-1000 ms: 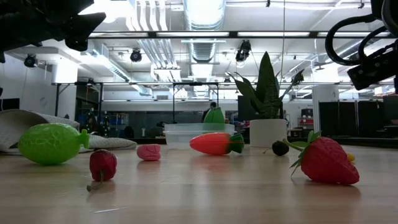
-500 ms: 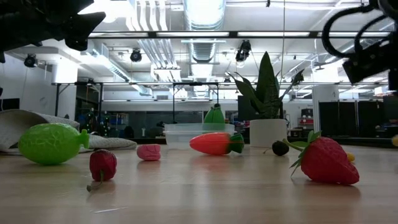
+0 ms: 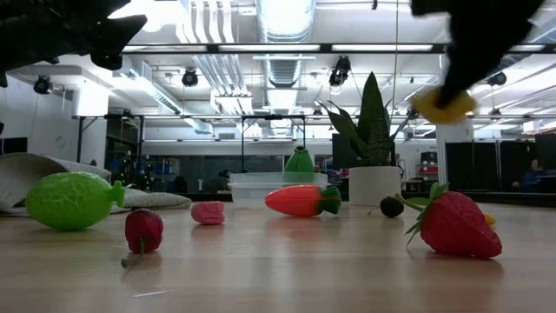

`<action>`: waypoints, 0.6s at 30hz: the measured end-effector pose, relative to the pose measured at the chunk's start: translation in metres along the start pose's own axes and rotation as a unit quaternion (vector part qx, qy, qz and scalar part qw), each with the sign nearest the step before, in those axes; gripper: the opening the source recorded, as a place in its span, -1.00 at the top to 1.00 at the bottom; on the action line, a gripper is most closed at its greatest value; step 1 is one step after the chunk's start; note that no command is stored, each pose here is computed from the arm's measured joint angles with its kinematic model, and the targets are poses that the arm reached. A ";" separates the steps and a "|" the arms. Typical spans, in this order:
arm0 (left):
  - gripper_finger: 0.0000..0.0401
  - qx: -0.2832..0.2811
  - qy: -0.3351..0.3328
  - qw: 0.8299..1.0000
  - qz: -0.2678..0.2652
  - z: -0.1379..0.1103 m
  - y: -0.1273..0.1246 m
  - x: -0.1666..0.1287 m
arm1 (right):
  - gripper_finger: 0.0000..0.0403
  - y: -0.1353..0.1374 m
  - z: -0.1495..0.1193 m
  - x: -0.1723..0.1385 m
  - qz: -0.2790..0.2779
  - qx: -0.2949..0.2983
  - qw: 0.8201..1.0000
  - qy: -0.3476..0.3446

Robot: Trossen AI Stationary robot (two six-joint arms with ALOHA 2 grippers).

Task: Pick and placing Produce into tupperware
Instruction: Put the lemon into the transparent container

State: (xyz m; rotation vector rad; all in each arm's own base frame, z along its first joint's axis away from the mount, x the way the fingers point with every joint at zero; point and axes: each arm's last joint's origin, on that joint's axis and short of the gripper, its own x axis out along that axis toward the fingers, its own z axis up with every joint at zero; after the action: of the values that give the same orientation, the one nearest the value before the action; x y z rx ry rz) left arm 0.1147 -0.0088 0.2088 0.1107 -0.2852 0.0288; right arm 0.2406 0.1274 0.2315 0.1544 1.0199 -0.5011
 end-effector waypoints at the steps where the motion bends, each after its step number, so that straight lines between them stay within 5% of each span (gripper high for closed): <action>1: -0.15 0.000 -0.001 1.000 0.000 0.000 0.000 0.000 | 0.06 0.000 0.006 -0.003 -0.007 -0.009 1.000 -0.020; 11: -0.15 0.000 -0.005 1.000 0.001 0.002 0.000 0.000 | 0.06 -0.005 0.070 -0.007 -0.018 -0.096 0.981 -0.167; 18: -0.15 0.000 -0.005 1.000 0.001 0.002 0.000 0.000 | 0.06 -0.031 0.109 0.013 0.007 -0.127 0.971 -0.201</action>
State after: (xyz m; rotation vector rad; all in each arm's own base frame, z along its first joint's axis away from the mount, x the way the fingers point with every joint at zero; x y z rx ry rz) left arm 0.1144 -0.0087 0.2103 0.1108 -0.2959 0.0298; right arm 0.3163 0.0576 0.2806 -0.1654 0.6752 -0.3646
